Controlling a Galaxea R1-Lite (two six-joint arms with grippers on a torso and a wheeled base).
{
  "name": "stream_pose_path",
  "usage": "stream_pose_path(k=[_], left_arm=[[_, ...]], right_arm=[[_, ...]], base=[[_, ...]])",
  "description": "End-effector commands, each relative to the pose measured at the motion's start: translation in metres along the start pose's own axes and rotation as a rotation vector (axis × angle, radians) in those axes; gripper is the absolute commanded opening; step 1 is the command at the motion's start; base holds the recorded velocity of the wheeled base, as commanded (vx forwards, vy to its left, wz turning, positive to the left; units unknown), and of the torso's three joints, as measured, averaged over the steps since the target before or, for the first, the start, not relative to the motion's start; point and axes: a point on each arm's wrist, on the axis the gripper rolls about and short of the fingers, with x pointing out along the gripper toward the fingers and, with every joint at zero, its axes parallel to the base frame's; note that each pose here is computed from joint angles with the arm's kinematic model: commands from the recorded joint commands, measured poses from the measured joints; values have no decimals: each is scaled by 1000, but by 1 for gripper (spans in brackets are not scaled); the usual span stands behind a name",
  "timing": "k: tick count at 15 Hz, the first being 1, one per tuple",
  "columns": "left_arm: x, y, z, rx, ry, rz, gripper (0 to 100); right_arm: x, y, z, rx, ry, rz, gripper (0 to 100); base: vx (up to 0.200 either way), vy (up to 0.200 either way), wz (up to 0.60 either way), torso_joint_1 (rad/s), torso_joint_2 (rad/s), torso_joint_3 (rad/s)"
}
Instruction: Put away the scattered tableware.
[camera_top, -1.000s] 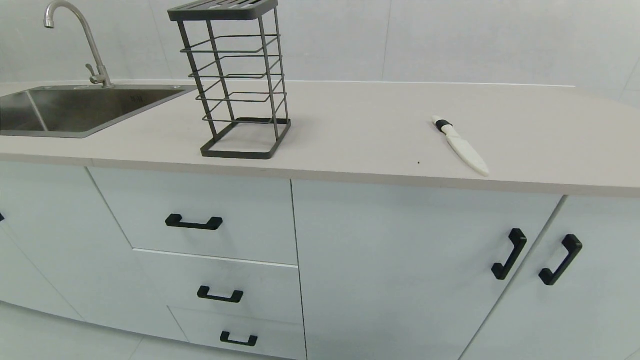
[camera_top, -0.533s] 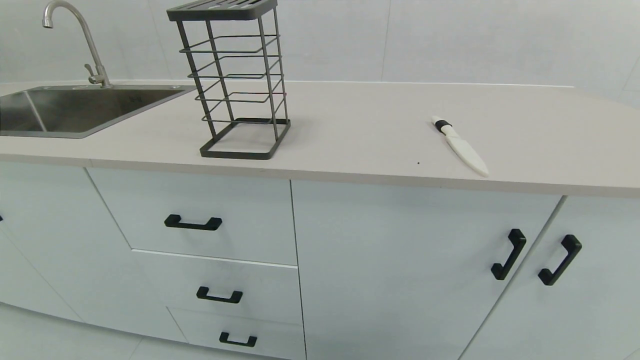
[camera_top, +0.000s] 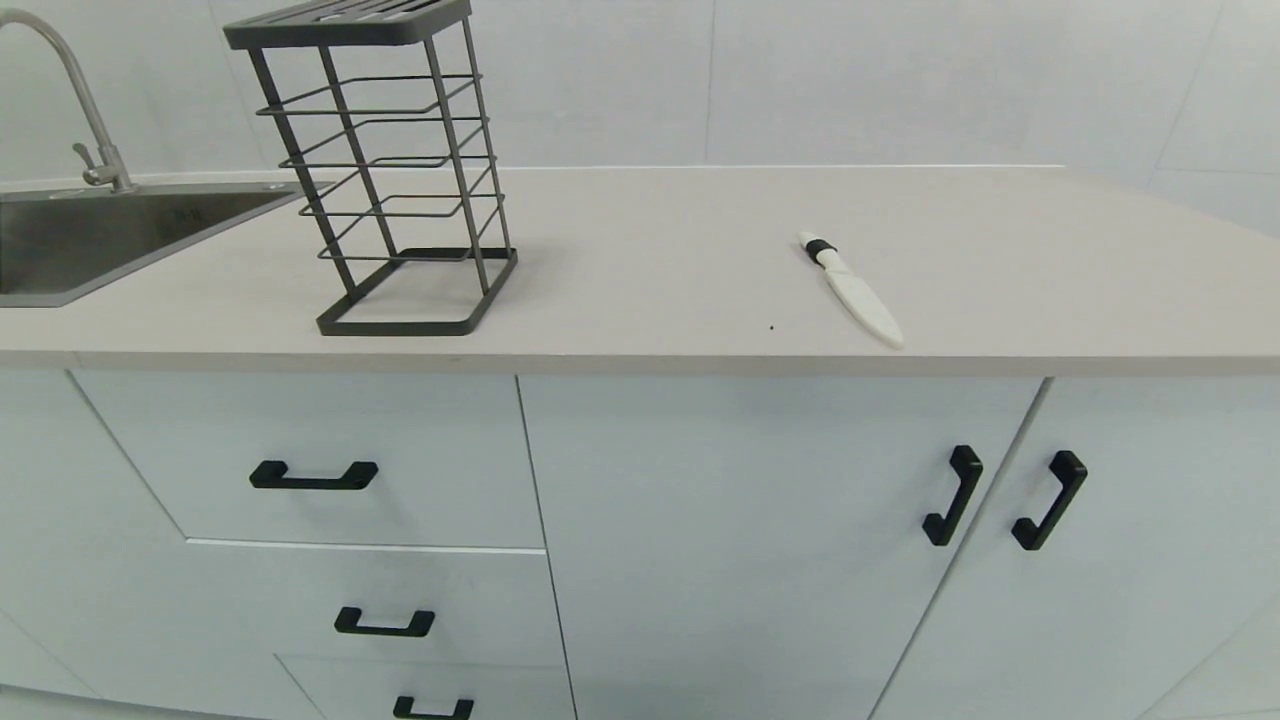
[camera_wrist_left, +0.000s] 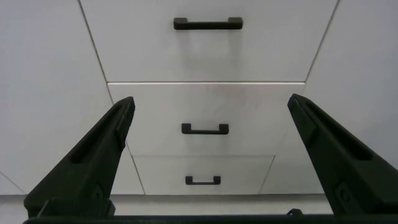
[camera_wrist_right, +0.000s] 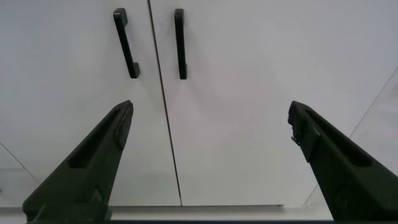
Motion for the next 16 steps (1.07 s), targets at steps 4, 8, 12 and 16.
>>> stream_pose_path(k=[4, 8, 12, 16], left_arm=[[0, 0, 0, 0, 1, -1, 100], [0, 0, 0, 1, 2, 0, 100], [0, 0, 0, 1, 2, 0, 100], [0, 0, 0, 1, 2, 2, 100]], right_arm=[[0, 0, 0, 0, 2, 0, 100], [0, 0, 0, 0, 2, 2, 100], [0, 0, 0, 0, 2, 2, 100], [0, 0, 0, 0, 2, 2, 100]], base=[[100, 0, 0, 4, 1, -2], [0, 0, 0, 0, 0, 0], [0, 0, 0, 27, -113, -137], [0, 0, 0, 91, -447, -320]])
